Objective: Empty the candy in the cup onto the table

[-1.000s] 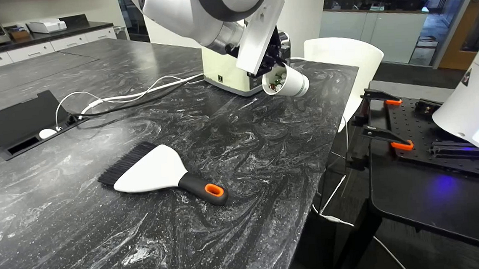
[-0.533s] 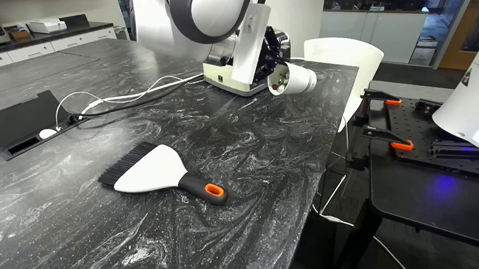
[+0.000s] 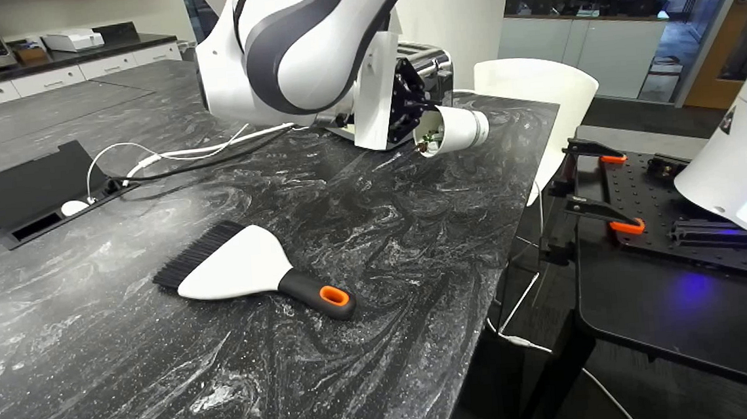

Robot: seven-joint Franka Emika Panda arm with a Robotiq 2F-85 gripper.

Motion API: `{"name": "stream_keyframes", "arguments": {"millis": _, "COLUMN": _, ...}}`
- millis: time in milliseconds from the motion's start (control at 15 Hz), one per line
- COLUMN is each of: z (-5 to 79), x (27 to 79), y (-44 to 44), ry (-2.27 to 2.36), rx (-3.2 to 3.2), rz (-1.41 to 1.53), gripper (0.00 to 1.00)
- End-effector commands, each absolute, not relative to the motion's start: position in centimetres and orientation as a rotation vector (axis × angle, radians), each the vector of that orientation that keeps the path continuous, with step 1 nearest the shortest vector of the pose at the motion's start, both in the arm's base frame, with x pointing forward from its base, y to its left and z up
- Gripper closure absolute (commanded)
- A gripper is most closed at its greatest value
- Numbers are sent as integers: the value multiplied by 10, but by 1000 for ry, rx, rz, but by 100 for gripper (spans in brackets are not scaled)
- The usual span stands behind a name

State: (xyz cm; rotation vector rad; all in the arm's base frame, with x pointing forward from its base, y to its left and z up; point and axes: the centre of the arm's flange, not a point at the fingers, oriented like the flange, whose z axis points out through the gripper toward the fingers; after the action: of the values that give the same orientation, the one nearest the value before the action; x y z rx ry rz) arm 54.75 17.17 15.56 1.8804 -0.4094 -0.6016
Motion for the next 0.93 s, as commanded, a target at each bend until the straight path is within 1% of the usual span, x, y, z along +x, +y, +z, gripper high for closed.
{"name": "stream_keyframes", "arguments": {"millis": 0, "z": 147, "x": 569, "y": 171, "ry": -341, "rx": 1816, "rz": -651, "gripper": 99}}
{"name": "stream_keyframes", "arguments": {"millis": 867, "z": 130, "x": 588, "y": 158, "ry": -215, "rx": 1707, "rz": -782, "gripper": 99}}
